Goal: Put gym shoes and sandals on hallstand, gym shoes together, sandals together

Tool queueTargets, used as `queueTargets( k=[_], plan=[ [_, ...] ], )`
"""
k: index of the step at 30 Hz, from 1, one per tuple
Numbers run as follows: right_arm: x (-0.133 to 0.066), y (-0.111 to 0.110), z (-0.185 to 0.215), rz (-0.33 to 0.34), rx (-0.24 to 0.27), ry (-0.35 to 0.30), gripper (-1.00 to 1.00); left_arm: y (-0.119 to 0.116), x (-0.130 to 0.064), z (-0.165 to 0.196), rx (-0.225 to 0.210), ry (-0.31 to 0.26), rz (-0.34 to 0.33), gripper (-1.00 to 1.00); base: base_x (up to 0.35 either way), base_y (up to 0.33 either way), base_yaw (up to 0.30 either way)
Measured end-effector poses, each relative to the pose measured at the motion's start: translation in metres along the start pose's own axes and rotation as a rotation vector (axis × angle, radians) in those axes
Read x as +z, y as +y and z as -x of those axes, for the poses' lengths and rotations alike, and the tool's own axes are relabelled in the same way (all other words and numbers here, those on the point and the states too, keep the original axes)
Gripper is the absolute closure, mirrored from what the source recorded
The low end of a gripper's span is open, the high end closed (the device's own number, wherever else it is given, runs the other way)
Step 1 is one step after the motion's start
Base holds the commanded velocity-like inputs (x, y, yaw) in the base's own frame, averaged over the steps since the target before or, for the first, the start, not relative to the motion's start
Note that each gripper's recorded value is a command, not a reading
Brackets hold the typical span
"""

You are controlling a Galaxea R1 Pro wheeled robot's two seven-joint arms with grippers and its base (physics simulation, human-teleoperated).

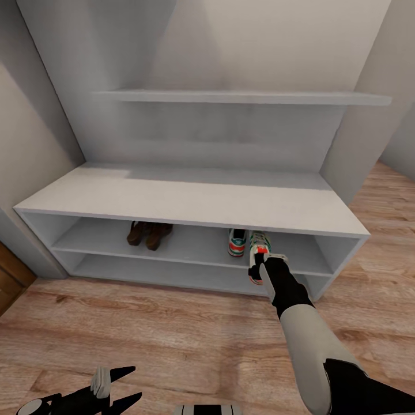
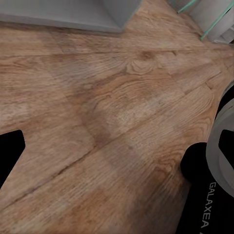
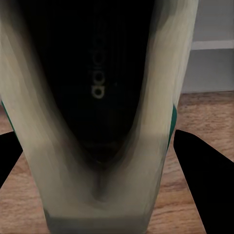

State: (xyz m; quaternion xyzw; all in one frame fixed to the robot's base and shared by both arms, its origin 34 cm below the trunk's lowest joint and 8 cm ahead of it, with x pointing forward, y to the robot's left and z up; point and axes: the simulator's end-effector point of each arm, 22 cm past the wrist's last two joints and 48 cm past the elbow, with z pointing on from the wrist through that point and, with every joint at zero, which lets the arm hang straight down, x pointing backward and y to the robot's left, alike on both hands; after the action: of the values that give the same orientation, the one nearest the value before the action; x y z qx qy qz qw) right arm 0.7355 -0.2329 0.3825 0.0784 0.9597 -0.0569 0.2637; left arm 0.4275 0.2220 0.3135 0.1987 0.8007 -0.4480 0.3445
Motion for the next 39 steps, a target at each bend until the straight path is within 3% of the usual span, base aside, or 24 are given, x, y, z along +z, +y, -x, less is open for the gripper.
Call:
queueTargets(
  k=[39],
  plan=[
    [0.0024, 0.0009, 0.0007, 0.001, 0.004, -0.020, 1.00, -0.0012, 0.0016, 0.0006, 0.000, -0.004, -0.002, -1.00, 0.090, -0.023, 0.000]
  ],
)
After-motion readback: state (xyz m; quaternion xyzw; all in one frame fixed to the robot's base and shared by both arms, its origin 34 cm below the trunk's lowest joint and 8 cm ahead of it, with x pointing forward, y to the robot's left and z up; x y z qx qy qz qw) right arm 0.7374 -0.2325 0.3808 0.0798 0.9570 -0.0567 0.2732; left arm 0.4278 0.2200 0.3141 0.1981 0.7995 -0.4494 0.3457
